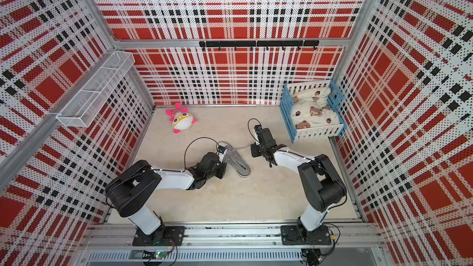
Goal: Tie the shoes
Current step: Tie the shoelace on the shoe, then adjust the shoe at the center of the board.
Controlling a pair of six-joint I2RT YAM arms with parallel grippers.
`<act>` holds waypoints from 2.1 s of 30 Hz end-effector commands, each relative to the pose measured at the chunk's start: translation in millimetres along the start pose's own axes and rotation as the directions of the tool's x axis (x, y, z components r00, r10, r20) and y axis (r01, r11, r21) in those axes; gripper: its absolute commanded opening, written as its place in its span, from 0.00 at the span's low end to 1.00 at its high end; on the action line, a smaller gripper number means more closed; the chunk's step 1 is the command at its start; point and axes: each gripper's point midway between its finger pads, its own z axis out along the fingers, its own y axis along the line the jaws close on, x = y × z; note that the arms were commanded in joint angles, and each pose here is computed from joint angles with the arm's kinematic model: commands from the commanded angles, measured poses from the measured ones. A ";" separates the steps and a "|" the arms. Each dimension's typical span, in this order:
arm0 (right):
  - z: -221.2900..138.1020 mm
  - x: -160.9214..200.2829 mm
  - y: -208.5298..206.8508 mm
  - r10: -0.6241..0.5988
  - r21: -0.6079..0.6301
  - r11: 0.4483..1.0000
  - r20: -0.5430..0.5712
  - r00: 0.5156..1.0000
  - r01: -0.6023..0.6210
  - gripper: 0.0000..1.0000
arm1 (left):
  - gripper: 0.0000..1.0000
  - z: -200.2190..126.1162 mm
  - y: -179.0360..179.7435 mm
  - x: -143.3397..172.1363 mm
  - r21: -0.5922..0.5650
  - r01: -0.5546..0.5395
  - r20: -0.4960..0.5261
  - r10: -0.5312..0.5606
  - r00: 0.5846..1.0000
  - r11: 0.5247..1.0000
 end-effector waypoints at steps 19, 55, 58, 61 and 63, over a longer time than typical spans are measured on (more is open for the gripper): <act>-56.7 -30.2 -33.7 0.133 0.094 0.983 0.238 0.962 -0.159 0.00 | 0.00 -64.1 -5.6 -12.4 0.171 0.175 0.061 -0.188 0.980 0.970; -5.1 8.7 -132.8 0.304 0.265 0.911 0.091 0.948 -0.317 0.00 | 0.00 -88.4 137.7 63.4 -0.040 0.803 0.151 -0.791 0.593 0.595; -0.4 12.4 -131.1 0.309 0.254 0.914 0.069 0.949 -0.316 0.00 | 0.00 -88.5 142.5 59.7 -0.048 0.799 0.165 -0.784 0.598 0.600; 5.3 14.8 -120.2 0.305 0.200 0.931 0.038 0.952 -0.306 0.00 | 0.00 -85.0 130.4 37.0 0.007 0.758 0.161 -0.749 0.643 0.653; 5.5 17.8 -111.6 0.295 0.176 0.939 0.023 0.955 -0.295 0.00 | 0.00 -82.4 110.4 12.8 0.055 0.700 0.165 -0.698 0.697 0.712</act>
